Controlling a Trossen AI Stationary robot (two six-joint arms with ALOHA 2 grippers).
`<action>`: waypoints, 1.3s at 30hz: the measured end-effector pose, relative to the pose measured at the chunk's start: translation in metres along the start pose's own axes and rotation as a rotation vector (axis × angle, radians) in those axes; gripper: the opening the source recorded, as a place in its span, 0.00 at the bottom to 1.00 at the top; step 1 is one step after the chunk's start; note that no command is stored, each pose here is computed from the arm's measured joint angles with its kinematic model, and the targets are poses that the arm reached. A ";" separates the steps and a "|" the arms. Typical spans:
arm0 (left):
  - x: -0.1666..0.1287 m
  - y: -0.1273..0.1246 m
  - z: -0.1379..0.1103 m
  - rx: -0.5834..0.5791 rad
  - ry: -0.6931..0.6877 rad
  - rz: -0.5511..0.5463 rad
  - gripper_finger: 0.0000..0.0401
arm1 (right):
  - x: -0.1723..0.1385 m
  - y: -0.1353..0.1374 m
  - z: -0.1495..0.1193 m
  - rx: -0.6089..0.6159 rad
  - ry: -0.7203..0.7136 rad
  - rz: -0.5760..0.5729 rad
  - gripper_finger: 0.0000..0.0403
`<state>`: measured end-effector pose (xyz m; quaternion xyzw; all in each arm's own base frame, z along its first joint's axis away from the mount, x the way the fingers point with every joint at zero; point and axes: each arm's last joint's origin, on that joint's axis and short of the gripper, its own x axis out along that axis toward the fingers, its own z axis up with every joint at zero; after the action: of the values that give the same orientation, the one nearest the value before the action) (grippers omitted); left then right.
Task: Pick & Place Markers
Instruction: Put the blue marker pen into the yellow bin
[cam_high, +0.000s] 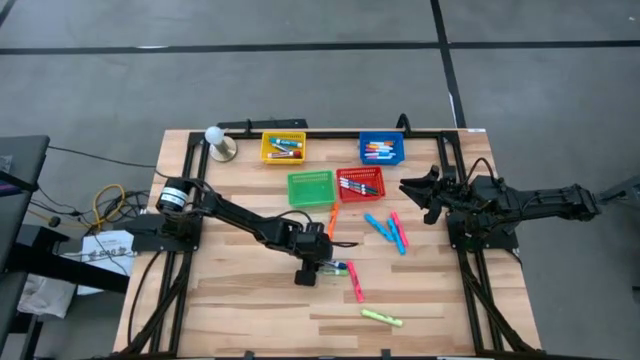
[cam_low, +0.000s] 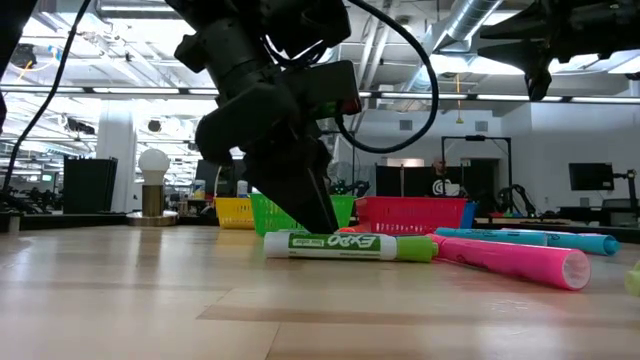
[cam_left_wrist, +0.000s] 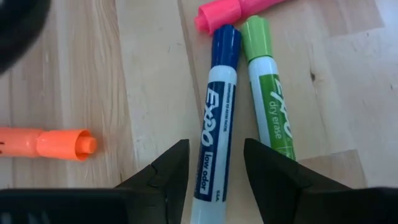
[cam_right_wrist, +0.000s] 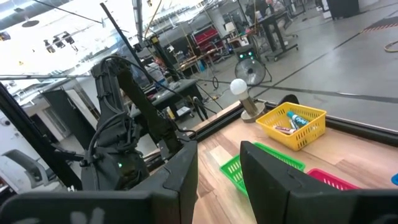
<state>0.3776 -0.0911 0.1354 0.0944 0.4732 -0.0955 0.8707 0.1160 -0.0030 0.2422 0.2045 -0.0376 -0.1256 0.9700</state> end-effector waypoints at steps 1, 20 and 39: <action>0.000 0.000 0.000 0.006 0.000 0.001 0.37 | 0.000 0.000 0.000 0.000 0.000 0.000 0.27; 0.004 0.001 -0.013 0.014 0.031 0.005 0.33 | 0.000 0.000 0.000 0.001 -0.001 0.000 0.27; 0.003 0.003 -0.012 0.000 0.025 0.013 0.18 | 0.000 0.000 0.000 0.001 0.000 0.000 0.27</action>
<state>0.3700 -0.0850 0.1264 0.0988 0.4833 -0.0886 0.8653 0.1160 -0.0030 0.2422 0.2049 -0.0378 -0.1256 0.9700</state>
